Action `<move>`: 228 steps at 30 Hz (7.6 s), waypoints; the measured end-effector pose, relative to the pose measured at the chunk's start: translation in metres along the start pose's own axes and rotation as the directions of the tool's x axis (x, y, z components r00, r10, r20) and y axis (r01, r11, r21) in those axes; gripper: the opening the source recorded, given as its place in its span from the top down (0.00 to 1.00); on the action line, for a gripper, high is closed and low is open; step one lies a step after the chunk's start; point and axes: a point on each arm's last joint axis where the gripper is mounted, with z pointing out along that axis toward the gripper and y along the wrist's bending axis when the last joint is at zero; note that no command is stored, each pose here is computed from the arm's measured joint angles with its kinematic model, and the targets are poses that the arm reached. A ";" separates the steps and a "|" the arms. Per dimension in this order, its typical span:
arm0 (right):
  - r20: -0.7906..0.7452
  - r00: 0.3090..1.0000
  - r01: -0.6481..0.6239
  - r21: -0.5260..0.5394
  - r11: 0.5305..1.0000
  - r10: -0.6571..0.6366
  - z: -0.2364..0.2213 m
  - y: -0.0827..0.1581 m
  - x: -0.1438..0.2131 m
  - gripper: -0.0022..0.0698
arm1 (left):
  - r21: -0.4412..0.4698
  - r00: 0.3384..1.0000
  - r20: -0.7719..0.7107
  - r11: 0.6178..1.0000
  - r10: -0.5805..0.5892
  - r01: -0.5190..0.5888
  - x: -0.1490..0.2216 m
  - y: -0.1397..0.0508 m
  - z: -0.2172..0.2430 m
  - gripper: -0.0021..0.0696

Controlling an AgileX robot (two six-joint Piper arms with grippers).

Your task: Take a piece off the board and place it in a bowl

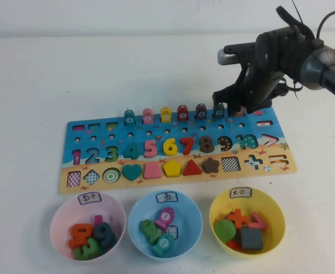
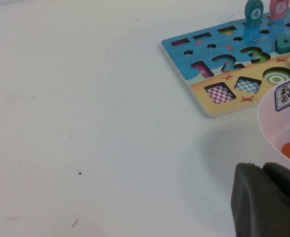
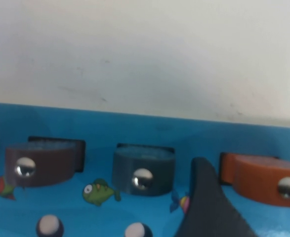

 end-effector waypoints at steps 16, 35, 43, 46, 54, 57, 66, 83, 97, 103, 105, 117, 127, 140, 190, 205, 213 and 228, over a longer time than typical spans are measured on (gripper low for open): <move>0.013 1.000 0.000 -0.003 1.000 0.000 0.000 0.000 -0.001 0.65 | 0.000 1.000 0.000 1.000 0.000 0.000 0.000 0.000 0.000 0.98; 0.007 1.000 0.019 0.022 1.000 -0.019 -0.004 -0.002 -0.003 0.68 | 0.000 1.000 0.000 1.000 0.000 0.000 0.000 0.000 0.000 0.98; 0.019 0.999 0.036 0.032 0.999 -0.037 -0.028 0.000 -0.017 0.68 | 0.000 1.000 0.000 1.000 0.000 0.000 0.000 0.000 0.000 0.98; 0.002 0.999 0.038 0.039 0.999 -0.038 -0.043 0.000 -0.021 0.68 | 0.000 1.000 0.000 1.000 0.000 0.000 0.000 0.000 0.000 0.98; -0.041 0.997 0.070 -0.012 0.997 -0.071 -0.063 0.005 -0.024 0.68 | 0.000 1.000 0.000 1.000 0.000 0.000 0.000 0.000 0.000 0.98; -0.048 0.996 0.067 -0.072 0.995 -0.070 -0.065 0.011 -0.023 0.68 | 0.000 1.000 0.000 1.000 0.000 0.000 0.000 0.000 0.000 0.98; -0.009 0.986 0.161 -0.131 0.978 -0.164 -0.128 0.044 -0.003 0.68 | 0.000 1.000 0.000 1.000 0.000 0.000 0.000 0.000 0.000 0.98; -0.087 0.947 0.290 -0.186 0.939 -0.309 -0.214 0.082 0.111 0.68 | 0.000 1.000 -0.002 1.000 0.000 0.000 0.000 0.000 0.000 0.98; -0.123 0.947 0.256 -0.272 0.928 -0.298 -0.179 0.114 0.170 0.68 | 0.000 1.000 -0.002 1.000 0.000 0.000 0.000 0.000 0.000 0.98; -0.178 0.946 0.207 -0.309 0.928 -0.270 -0.153 0.128 0.174 0.68 | 0.000 1.000 -0.002 1.000 0.000 0.000 0.000 0.000 0.000 0.98; -0.216 0.941 0.189 -0.310 0.932 -0.262 -0.141 0.131 0.176 0.68 | 0.000 1.000 -0.002 1.000 0.000 0.000 0.000 0.000 0.000 0.98; -0.292 0.903 0.225 -0.306 0.925 -0.316 -0.114 0.152 0.191 0.68 | 0.000 1.000 -0.002 1.000 0.000 0.000 0.000 0.000 0.000 0.98; -0.325 0.887 0.238 -0.290 0.927 -0.329 -0.099 0.156 0.197 0.68 | 0.000 1.000 -0.002 1.000 0.000 0.000 0.000 0.000 0.000 0.98; -0.316 0.888 0.247 -0.284 0.927 -0.334 -0.096 0.156 0.197 0.49 | 0.000 1.000 -0.002 1.000 0.000 0.000 0.000 0.000 0.000 0.98; 0.148 0.926 0.371 -0.183 0.911 -0.347 -0.165 0.028 0.265 0.99 | 0.000 1.000 -0.002 1.000 0.000 0.000 0.000 0.000 0.000 0.98; 0.642 0.767 -0.037 0.071 0.997 -0.017 -0.180 -0.100 0.336 0.99 | 0.000 1.000 -0.002 1.000 0.000 0.000 0.000 0.000 0.000 0.98; 0.789 0.614 -0.159 0.124 0.979 0.000 -0.182 -0.110 0.379 0.99 | 0.000 1.000 -0.002 1.000 0.000 0.000 0.000 0.000 0.000 0.98; 0.823 0.569 -0.207 0.148 0.967 -0.004 -0.191 -0.109 0.406 0.99 | 0.000 1.000 -0.002 1.000 0.000 0.000 0.000 0.000 0.000 0.98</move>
